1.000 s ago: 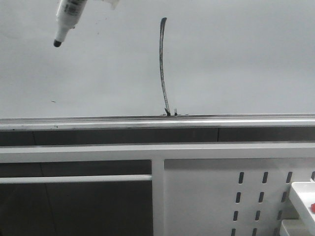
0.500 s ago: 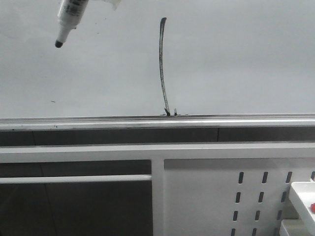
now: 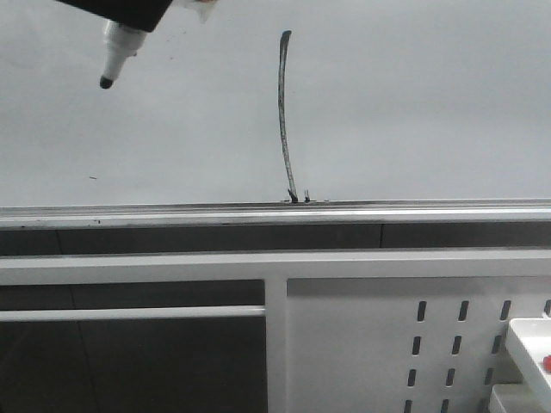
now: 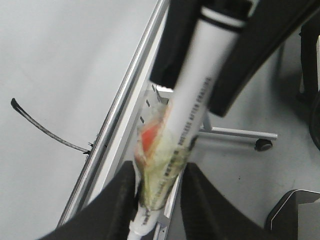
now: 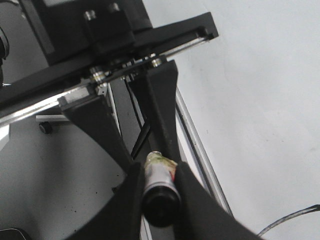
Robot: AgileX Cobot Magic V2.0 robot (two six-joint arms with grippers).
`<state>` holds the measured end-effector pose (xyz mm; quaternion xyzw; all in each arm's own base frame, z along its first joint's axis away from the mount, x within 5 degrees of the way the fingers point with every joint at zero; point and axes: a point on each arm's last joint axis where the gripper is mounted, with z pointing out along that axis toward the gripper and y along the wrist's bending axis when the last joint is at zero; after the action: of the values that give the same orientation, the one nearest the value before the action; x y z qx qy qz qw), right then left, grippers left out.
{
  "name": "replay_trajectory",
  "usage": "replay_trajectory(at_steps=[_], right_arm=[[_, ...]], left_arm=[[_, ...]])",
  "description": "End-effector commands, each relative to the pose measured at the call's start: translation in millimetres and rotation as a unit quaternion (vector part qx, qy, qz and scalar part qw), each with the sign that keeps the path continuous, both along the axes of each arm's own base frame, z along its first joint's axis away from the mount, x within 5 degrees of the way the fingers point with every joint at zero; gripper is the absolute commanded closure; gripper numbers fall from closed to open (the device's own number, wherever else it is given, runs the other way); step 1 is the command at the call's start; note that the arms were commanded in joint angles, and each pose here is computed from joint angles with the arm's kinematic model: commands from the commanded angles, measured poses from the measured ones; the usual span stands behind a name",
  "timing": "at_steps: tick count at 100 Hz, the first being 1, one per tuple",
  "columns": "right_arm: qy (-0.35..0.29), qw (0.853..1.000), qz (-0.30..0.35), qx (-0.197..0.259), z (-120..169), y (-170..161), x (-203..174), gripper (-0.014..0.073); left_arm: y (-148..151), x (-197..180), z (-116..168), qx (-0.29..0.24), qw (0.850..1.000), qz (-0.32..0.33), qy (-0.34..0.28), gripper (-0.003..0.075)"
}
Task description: Write number 1 on whiteboard
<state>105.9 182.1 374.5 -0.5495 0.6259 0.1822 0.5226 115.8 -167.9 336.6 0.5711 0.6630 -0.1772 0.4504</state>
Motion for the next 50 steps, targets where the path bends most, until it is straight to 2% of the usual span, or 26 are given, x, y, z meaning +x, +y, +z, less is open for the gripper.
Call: replay_trajectory(at_steps=[1, 50], right_arm=[[-0.029, 0.998, -0.002, 0.052, 20.5, -0.8, -0.1, 0.0667], [-0.019, 1.000, -0.001, 0.025, 14.7, -0.5, 0.2, 0.0667]], left_arm=[[-2.7, 1.9, 18.9, -0.046, 0.999, 0.008, -0.028, 0.0533], [-2.9, 1.8, 19.1, -0.048, 0.998, 0.008, -0.026, 0.0533]])
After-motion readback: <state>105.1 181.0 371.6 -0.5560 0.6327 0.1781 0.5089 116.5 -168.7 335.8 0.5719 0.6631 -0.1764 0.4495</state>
